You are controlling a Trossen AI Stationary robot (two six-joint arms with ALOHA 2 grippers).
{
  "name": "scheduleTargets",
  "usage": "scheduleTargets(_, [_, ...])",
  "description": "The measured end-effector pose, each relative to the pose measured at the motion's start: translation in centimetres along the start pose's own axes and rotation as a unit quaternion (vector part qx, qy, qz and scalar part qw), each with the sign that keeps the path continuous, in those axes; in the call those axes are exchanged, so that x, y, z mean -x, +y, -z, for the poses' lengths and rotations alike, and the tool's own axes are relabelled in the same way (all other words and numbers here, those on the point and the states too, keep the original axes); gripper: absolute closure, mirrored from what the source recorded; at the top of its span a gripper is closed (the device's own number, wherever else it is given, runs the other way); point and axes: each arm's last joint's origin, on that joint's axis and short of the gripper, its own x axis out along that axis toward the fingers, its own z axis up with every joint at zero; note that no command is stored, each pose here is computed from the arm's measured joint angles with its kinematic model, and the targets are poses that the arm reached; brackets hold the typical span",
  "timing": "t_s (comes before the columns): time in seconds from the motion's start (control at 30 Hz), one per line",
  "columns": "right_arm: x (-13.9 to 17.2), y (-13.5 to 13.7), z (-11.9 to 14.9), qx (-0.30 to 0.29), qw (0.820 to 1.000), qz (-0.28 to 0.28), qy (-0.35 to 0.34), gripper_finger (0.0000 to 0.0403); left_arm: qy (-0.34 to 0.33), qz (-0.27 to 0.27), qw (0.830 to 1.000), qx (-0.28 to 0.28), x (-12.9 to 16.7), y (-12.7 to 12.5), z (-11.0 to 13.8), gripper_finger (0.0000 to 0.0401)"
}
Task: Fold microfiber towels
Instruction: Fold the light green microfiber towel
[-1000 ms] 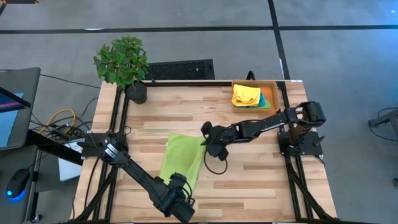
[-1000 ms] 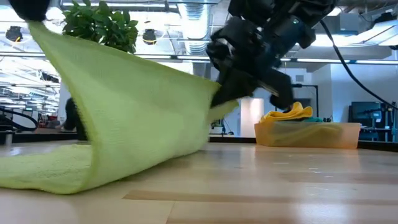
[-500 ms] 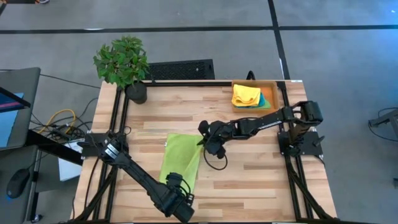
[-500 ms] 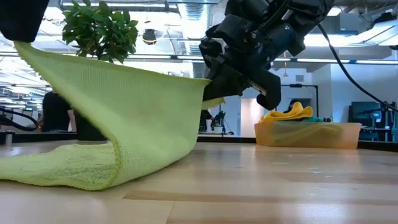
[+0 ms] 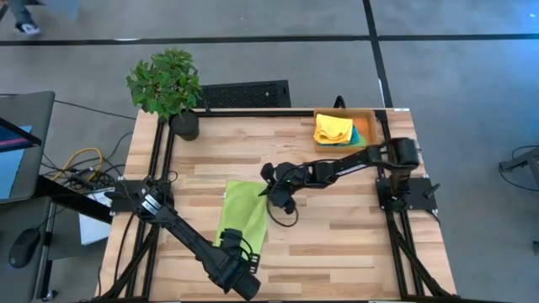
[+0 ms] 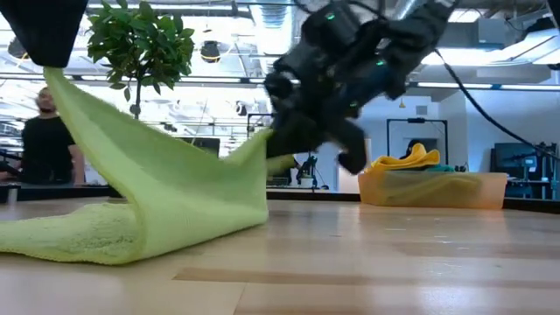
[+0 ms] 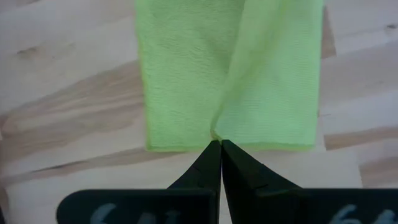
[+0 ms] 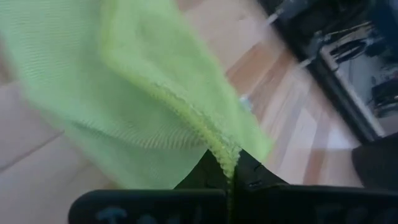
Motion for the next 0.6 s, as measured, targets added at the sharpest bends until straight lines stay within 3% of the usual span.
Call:
scheduleTargets(0.23, [-2.8,-1.4,-0.3,0.002,1.0,0.014,-0.007,0.0395,0.012,-0.01,1.0,0.017,0.0,0.2,0.2,0.0401])
scheduleTargets(0.6, [-2.6,-3.5,-1.4,0.007,0.999,0.044,-0.025,0.0395,0.017,-0.018,0.998,0.053,-0.6,0.6,1.1,0.0401])
